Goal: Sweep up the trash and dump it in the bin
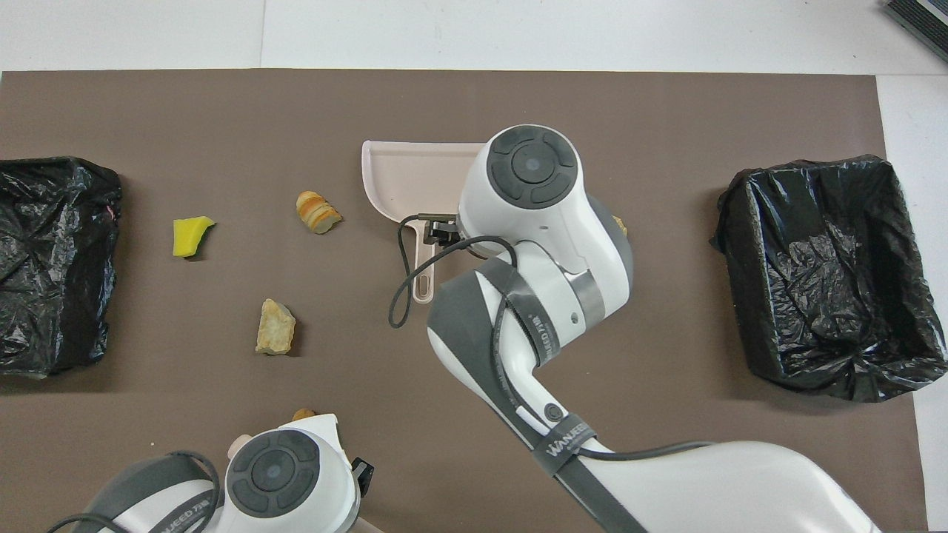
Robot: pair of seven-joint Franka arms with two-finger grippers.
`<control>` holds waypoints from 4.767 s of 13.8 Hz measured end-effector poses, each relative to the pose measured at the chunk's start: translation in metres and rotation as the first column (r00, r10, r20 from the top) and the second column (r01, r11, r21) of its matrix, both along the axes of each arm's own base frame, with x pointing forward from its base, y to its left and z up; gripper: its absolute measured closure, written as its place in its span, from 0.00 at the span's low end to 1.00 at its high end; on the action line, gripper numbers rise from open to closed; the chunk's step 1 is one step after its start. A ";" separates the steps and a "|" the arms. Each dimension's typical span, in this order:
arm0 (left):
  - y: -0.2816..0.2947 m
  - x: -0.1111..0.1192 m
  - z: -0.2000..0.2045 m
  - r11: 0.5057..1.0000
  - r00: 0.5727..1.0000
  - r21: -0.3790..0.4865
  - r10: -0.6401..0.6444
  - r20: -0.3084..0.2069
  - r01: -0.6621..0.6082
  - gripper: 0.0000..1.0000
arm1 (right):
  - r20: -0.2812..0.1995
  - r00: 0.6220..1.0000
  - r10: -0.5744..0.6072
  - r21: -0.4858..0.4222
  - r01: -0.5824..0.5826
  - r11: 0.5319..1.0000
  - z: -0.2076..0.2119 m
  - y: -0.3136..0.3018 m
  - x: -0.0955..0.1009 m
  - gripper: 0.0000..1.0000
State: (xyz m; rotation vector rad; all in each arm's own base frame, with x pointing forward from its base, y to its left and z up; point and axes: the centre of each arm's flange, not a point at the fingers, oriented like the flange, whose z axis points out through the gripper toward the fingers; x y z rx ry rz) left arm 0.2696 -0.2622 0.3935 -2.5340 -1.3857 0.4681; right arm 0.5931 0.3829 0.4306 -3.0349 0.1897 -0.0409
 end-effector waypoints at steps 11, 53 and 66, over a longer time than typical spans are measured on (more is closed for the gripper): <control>0.069 0.138 -0.019 0.942 0.940 -0.122 0.326 0.098 -0.314 0.74 | 0.023 1.000 0.011 -0.005 -0.011 1.000 -0.061 0.063 -0.018 0.23; 0.205 0.221 -0.051 0.348 0.408 -0.266 -0.887 0.216 0.899 0.74 | -0.196 -0.161 0.967 -0.133 -0.973 -0.188 -0.040 -0.083 0.010 0.68; 0.123 0.176 -0.015 0.758 0.818 -0.332 -0.569 0.082 0.561 0.74 | -0.177 -0.142 0.974 -0.161 -0.972 -0.171 -0.071 -0.031 -0.009 0.68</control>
